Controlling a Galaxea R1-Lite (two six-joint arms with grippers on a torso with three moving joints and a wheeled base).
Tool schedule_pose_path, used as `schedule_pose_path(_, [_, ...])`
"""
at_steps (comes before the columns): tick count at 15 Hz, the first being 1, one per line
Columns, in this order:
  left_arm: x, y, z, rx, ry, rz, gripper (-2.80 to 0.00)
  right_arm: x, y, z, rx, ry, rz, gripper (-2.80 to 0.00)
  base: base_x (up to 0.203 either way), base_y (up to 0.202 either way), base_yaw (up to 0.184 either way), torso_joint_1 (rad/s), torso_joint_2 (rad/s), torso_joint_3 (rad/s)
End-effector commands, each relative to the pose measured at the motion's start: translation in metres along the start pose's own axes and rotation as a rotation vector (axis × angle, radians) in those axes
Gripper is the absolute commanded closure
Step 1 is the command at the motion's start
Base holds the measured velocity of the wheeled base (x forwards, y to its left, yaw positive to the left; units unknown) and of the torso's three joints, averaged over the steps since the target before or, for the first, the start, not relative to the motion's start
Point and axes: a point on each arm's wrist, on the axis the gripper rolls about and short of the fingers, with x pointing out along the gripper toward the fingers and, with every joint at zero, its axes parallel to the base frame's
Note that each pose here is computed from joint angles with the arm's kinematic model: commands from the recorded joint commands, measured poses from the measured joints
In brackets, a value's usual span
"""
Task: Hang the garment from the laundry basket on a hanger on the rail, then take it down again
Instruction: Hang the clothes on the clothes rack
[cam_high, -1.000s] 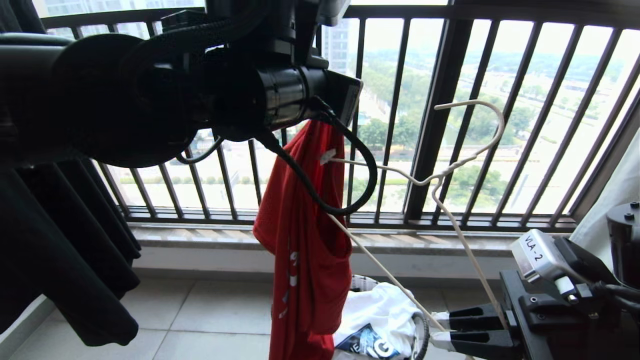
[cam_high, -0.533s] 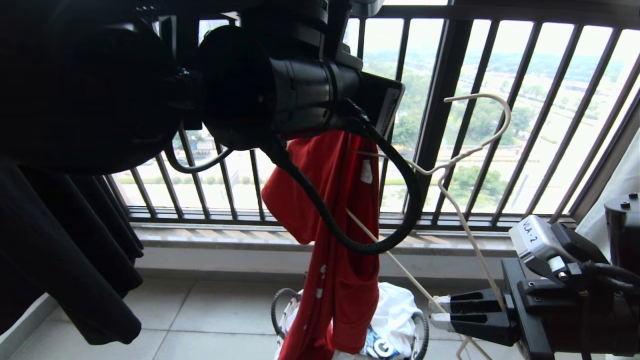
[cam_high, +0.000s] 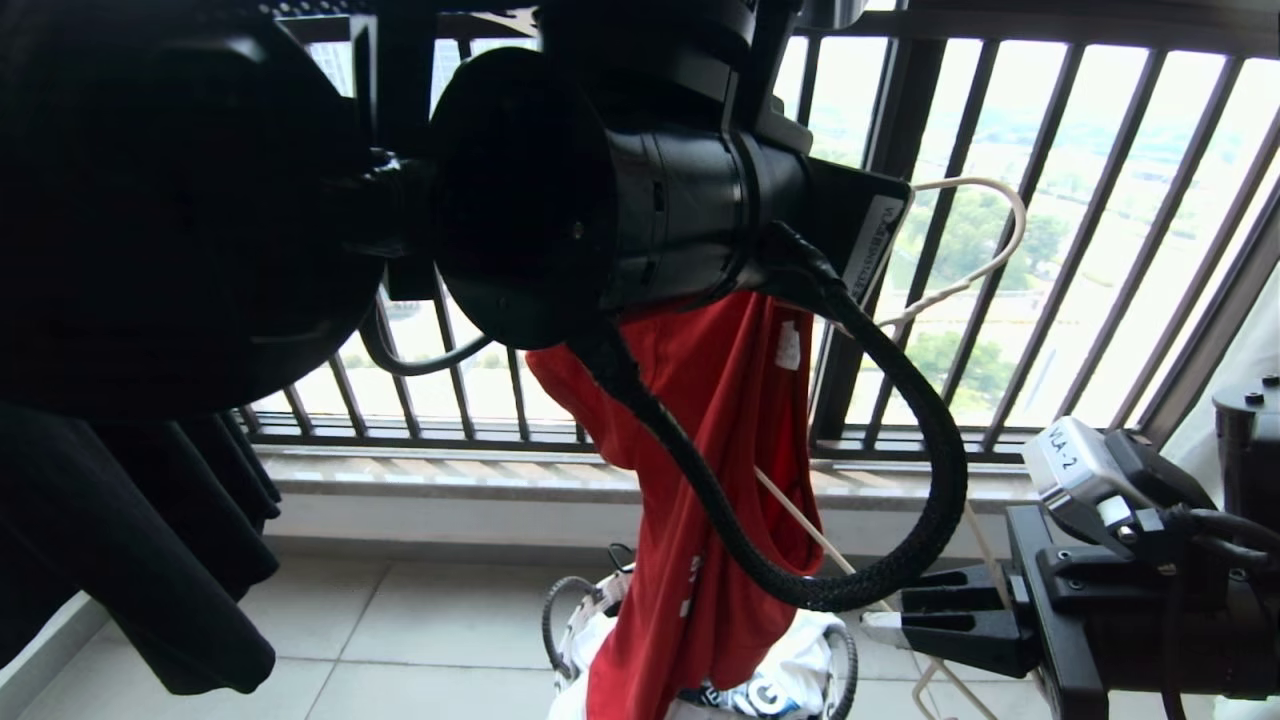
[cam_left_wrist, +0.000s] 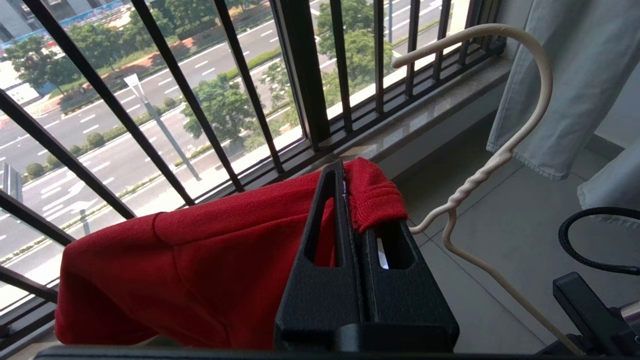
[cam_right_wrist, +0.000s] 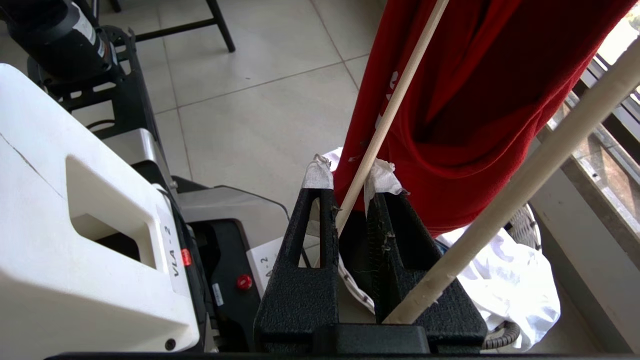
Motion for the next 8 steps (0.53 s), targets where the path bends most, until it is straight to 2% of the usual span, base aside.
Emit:
schedule_pose_path(1, [0.003,-0.012,-0.005,-0.003,0.014,-0.045,0.00,0.000,0.000,0.000,-0.001,-0.005,0.012,0.00,0.000,0.000,0.000,0.000,0.00,0.000])
schedule_pose_path(3, [0.003,-0.015,-0.007,-0.021,0.017,-0.100,0.00,0.002,-0.001,-0.001,0.016,0.000,0.020,0.00,0.000,0.000,0.000,0.000,0.00,0.000])
schedule_pose_path(6, [-0.001,-0.021,-0.006,-0.026,0.020,-0.119,0.00,0.005,-0.004,-0.001,0.032,-0.001,0.029,0.00,0.000,0.000,0.000,0.000,0.00,0.000])
schedule_pose_path(8, [-0.014,-0.026,-0.004,-0.029,0.060,-0.152,0.00,0.006,-0.008,-0.002,0.038,0.000,0.015,0.00,0.000,0.000,0.000,0.000,0.00,0.000])
